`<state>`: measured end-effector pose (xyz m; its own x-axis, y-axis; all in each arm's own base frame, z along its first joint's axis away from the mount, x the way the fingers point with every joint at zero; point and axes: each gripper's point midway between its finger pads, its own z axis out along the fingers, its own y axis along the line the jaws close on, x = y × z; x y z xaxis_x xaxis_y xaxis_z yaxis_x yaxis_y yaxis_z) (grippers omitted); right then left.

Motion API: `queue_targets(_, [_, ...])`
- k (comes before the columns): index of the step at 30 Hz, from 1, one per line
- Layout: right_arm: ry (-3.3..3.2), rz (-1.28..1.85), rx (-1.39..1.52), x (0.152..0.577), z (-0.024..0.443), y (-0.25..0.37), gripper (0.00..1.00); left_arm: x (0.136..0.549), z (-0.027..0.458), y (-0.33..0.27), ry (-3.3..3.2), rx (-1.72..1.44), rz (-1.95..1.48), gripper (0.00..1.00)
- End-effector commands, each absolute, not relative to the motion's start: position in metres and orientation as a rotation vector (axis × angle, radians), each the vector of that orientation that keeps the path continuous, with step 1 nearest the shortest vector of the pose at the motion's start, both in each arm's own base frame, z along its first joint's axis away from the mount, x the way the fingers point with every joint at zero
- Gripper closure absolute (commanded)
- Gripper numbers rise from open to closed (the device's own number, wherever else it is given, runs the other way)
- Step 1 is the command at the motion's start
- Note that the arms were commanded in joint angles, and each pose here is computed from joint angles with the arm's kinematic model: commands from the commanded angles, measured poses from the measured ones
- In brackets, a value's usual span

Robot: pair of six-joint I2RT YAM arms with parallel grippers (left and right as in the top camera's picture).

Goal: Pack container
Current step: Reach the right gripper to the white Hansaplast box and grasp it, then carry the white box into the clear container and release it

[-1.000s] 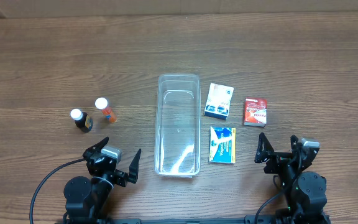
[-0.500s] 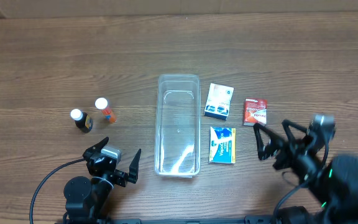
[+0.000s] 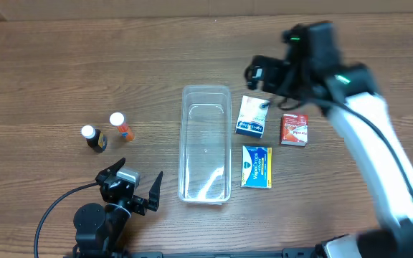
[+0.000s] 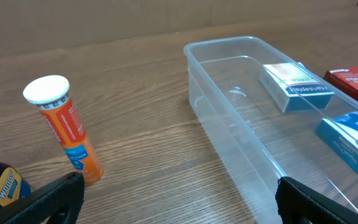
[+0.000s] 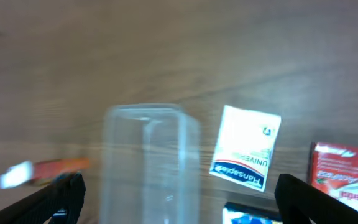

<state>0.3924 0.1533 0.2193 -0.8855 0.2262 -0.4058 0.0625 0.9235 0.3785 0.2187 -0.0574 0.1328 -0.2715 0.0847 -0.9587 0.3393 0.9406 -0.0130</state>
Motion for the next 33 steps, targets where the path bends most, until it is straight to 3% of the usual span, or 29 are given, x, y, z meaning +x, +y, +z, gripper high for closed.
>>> queue_targets(1, [2.767, 0.359, 0.455, 0.411, 0.149, 0.145, 0.00, 0.219, 0.133, -0.058, 1.827, 0.332, -0.242, 0.00])
queue_targets(5, [2.900, 0.297, 0.473, 0.410, 0.092, 0.150, 0.00, 0.219, 0.134, -0.058, 1.827, 0.332, -0.242, 0.00])
queue_targets(15, [3.006, 0.216, 0.520, 0.404, 0.034, 0.162, 0.00, 0.219, 0.134, -0.058, 1.827, 0.332, -0.242, 0.00])
queue_targets(25, [2.974, 0.116, 0.576, 0.407, 0.022, 0.149, 0.00, 0.219, 0.134, -0.058, 1.827, 0.332, -0.242, 0.00])
queue_targets(30, [2.967, -0.007, 0.594, 0.404, 0.026, 0.131, 0.18, 0.219, 0.134, -0.058, 1.827, 0.332, -0.242, 0.00])
queue_targets(33, [2.956, -0.071, 0.590, 0.404, 0.043, 0.120, 0.21, 0.219, 0.134, -0.058, 1.826, 0.332, -0.243, 0.00])
